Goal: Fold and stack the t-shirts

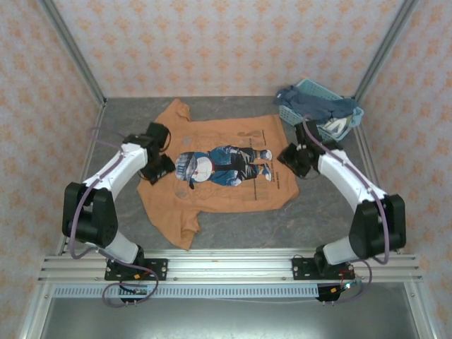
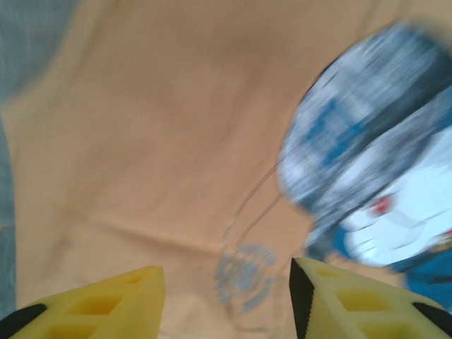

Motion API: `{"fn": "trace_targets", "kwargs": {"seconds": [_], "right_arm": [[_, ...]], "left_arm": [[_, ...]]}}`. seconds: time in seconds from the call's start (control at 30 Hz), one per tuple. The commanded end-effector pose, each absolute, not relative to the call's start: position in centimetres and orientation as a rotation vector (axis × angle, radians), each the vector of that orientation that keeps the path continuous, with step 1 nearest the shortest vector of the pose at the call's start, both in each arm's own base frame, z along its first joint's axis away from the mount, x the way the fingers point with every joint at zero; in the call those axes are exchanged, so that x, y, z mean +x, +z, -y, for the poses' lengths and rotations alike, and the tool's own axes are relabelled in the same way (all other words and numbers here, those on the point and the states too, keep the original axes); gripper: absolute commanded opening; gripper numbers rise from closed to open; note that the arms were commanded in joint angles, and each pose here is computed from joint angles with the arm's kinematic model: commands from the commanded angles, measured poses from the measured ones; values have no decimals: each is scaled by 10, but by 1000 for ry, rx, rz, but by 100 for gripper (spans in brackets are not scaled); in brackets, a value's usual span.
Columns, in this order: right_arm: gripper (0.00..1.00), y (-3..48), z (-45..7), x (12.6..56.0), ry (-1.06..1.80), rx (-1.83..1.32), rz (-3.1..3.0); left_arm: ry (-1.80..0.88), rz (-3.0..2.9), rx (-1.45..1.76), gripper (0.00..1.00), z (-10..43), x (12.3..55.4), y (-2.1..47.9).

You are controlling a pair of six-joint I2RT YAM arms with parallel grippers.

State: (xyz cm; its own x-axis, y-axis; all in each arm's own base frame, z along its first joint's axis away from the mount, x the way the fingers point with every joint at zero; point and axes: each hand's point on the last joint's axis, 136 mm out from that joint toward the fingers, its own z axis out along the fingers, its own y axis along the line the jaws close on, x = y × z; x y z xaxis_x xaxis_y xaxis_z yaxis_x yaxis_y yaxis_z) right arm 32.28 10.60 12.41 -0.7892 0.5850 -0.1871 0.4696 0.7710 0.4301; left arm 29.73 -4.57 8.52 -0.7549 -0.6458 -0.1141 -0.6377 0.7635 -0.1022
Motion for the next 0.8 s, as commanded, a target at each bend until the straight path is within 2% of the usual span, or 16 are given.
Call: {"fn": "trace_targets", "kwargs": {"seconds": [0.0, 0.1, 0.23, 0.47, 0.53, 0.67, 0.77], "right_arm": [[43, 99, -101, 292, 511, 859, -2697], [43, 71, -92, 268, 441, 894, -2751], [43, 55, -85, 258, 381, 913, -2771], [39, 46, -69, 271, 235, 901, -2792], [34, 47, -64, 278, 188, 888, -2792], [19, 40, -54, 281, 88, 903, -2833], [14, 34, -51, 278, 70, 929, -2849]], "left_arm": [[-115, -2808, -1123, 45, 46, 285, 69], [-80, -2846, -1171, 40, 43, 275, 48], [23, -2869, -1185, 36, 34, 272, 32], [146, -2887, -1160, 32, 23, 277, 15], [168, -2882, -1154, 31, 21, 278, 13], [190, -2879, -1147, 28, 19, 280, 13], [195, -2882, -1131, 27, 18, 281, 14]]}}
